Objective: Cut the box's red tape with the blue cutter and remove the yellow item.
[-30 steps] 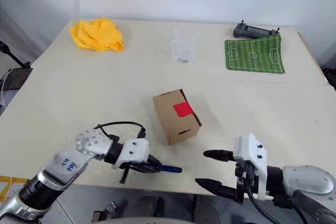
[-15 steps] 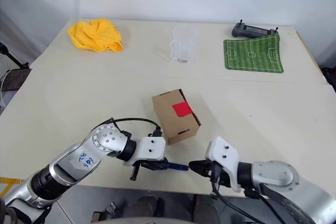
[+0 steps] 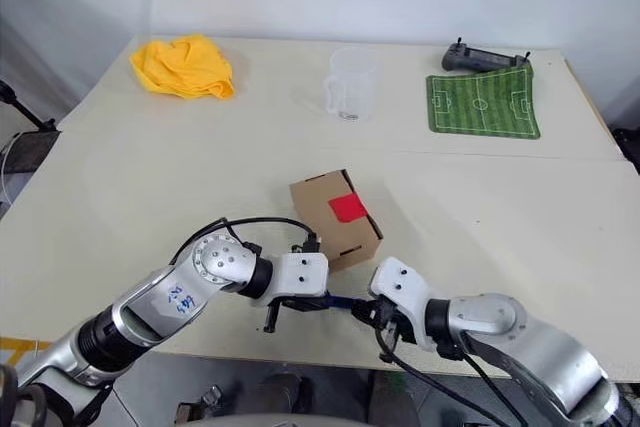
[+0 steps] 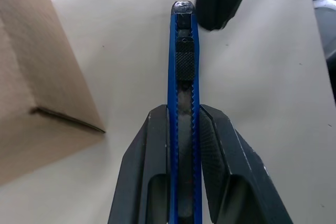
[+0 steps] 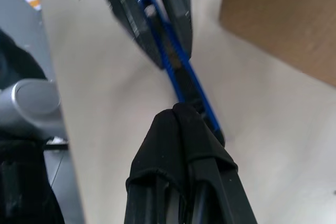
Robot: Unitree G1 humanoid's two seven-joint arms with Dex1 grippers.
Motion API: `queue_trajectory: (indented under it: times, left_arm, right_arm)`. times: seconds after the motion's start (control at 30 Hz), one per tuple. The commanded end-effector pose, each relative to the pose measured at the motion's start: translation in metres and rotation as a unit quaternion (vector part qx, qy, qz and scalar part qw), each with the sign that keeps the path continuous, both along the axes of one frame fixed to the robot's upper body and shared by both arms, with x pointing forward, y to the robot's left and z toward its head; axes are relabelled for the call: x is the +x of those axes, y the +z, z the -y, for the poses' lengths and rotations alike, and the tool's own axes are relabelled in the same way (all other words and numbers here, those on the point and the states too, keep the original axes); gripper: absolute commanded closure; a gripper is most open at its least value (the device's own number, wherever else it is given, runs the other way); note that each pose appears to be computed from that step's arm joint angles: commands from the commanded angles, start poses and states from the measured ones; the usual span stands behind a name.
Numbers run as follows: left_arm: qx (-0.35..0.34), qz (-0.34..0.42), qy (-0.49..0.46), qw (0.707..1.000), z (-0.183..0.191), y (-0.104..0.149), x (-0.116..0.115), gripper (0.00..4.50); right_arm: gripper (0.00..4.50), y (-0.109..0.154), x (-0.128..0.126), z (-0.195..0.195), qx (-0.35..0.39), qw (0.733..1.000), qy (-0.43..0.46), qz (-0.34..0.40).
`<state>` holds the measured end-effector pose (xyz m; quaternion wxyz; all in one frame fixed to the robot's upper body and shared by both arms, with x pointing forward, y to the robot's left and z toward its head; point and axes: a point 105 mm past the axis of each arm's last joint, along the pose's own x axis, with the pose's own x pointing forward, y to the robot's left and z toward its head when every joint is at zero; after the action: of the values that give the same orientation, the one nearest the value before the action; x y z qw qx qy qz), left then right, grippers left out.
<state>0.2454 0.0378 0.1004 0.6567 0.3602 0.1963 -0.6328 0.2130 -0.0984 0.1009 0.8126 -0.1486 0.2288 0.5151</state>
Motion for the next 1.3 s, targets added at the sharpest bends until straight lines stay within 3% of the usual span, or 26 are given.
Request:
queue_trajectory:
  times: [0.03, 0.2, 0.53, 0.8, 1.13, 1.3]
  left_arm:
    - [0.008, 0.016, 0.016, 1.0, -0.001, 0.0, 0.006, 4.06]
    - [0.011, 0.012, 0.016, 1.0, -0.002, -0.002, 0.004, 4.06]
    - [0.005, 0.015, 0.016, 1.0, 0.001, 0.0, 0.005, 4.06]
    - [0.004, 0.012, 0.011, 1.0, 0.003, -0.001, 0.002, 4.06]
    - [0.003, 0.01, 0.012, 1.0, 0.003, -0.002, 0.002, 4.06]
    - [0.0, 0.016, 0.01, 1.0, 0.002, -0.001, 0.004, 4.06]
  right_arm:
    - [4.49, -0.001, 0.001, -0.001, -0.003, 1.0, 0.002, -0.003]
    - [4.49, 0.007, 0.004, -0.005, 0.026, 1.0, -0.003, -0.008]
    - [4.49, -0.009, 0.004, 0.001, -0.019, 0.999, 0.001, -0.028]
    - [4.49, -0.015, 0.003, -0.022, 0.008, 0.999, 0.016, -0.046]
    - [4.49, -0.013, 0.009, -0.043, 0.031, 0.998, 0.033, -0.044]
    - [4.49, -0.003, 0.006, -0.033, 0.052, 0.997, 0.026, -0.043]
